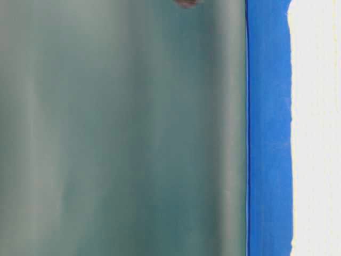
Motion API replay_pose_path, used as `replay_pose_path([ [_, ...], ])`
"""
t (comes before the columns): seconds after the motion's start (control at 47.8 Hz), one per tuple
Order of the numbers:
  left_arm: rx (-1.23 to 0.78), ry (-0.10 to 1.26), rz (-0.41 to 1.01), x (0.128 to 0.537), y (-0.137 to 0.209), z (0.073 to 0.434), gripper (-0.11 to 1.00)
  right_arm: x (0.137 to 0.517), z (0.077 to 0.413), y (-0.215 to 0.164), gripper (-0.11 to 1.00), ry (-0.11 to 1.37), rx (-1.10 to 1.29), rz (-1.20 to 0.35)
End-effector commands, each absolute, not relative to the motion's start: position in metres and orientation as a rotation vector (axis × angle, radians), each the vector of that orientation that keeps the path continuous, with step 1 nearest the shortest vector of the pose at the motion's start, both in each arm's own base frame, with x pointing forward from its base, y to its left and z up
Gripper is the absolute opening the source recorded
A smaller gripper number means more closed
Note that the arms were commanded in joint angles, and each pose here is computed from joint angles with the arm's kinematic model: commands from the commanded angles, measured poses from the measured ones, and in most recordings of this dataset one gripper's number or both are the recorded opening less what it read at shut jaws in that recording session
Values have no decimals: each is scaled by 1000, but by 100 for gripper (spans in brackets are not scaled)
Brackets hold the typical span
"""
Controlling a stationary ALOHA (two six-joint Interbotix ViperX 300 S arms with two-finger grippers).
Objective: Fold the yellow towel.
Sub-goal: 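Move both grippers to the towel's top corners and grasp them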
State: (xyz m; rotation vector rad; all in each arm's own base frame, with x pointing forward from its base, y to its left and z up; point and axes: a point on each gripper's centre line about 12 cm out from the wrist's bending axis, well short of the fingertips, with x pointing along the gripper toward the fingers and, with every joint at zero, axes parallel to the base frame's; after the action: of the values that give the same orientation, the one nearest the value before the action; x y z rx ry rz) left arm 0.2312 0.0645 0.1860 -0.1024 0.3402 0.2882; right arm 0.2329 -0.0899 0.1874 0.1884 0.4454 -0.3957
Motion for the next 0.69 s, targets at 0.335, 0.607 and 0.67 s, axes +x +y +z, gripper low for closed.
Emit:
replay_pose_path([
  [0.335, -161, 530, 407, 246, 99, 123, 83, 240, 124, -125, 72, 598, 245, -517],
  [0.607, -181, 611, 437, 249, 110, 93, 85, 242, 101, -134, 71, 624, 261, -552],
  [0.67, -183, 622, 441, 250, 112, 87, 85, 243, 97, -136, 71, 626, 265, -560],
])
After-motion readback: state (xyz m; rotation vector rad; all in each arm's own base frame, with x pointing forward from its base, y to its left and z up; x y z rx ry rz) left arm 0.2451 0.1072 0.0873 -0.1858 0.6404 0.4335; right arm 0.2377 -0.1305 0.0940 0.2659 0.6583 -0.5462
